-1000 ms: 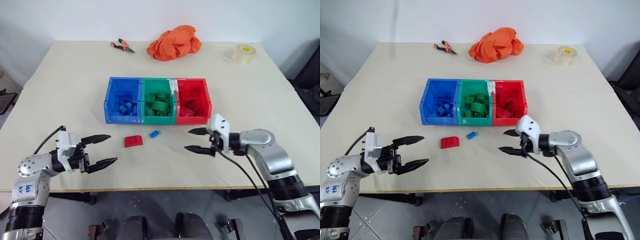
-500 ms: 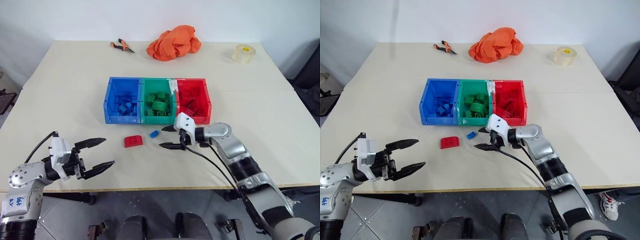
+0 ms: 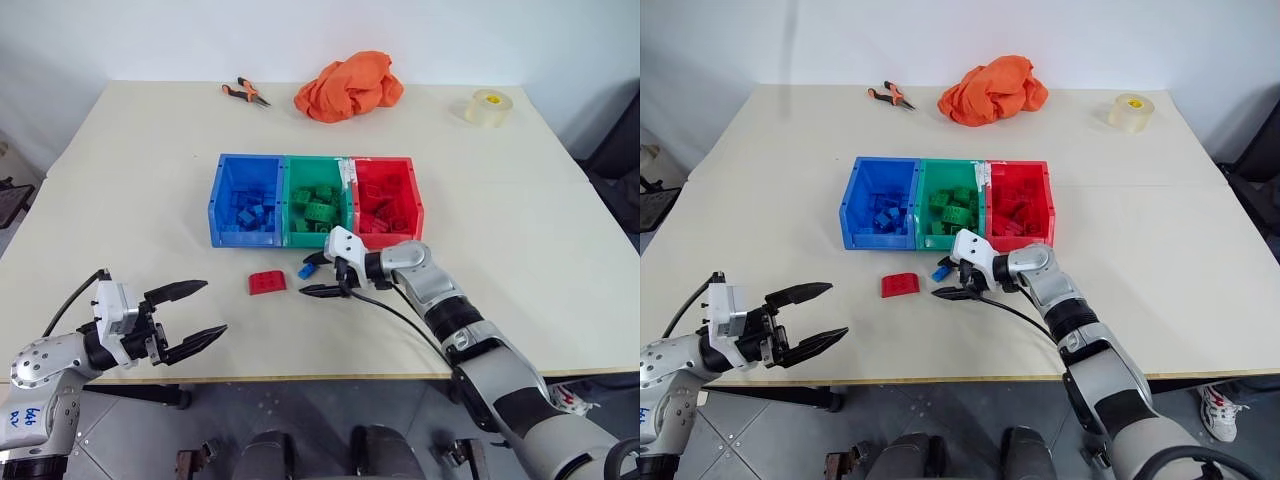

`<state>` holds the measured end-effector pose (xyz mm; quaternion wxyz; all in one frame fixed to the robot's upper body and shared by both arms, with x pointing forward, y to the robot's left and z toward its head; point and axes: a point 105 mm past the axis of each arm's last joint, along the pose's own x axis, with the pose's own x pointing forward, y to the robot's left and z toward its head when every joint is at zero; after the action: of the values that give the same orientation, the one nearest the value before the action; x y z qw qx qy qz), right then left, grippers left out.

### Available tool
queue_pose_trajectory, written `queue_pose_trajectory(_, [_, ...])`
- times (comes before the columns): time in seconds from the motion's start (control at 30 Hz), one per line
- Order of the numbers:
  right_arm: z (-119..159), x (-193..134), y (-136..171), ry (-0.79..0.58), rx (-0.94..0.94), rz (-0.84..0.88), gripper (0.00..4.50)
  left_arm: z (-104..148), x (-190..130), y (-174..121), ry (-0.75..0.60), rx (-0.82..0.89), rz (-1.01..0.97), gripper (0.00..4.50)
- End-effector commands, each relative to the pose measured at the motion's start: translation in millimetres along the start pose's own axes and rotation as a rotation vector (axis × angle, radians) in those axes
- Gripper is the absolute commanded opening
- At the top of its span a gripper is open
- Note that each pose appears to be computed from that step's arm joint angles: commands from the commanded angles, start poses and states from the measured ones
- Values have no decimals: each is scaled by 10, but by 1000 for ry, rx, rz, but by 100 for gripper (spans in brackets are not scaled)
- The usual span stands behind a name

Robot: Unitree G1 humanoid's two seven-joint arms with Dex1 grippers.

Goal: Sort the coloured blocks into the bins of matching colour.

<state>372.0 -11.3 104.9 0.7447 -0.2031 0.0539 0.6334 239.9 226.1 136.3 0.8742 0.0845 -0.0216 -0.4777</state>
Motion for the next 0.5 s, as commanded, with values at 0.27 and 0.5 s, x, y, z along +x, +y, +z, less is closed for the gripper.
queue_pose_trajectory(0.27, [-105, -45, 15, 39, -4, 28, 256, 105, -34, -15, -27, 38, 19, 450])
queue_pose_trajectory(0.5, [-19, -109, 56, -9, -25, 45, 44, 98, -12, 6, -32, 40, 18, 450])
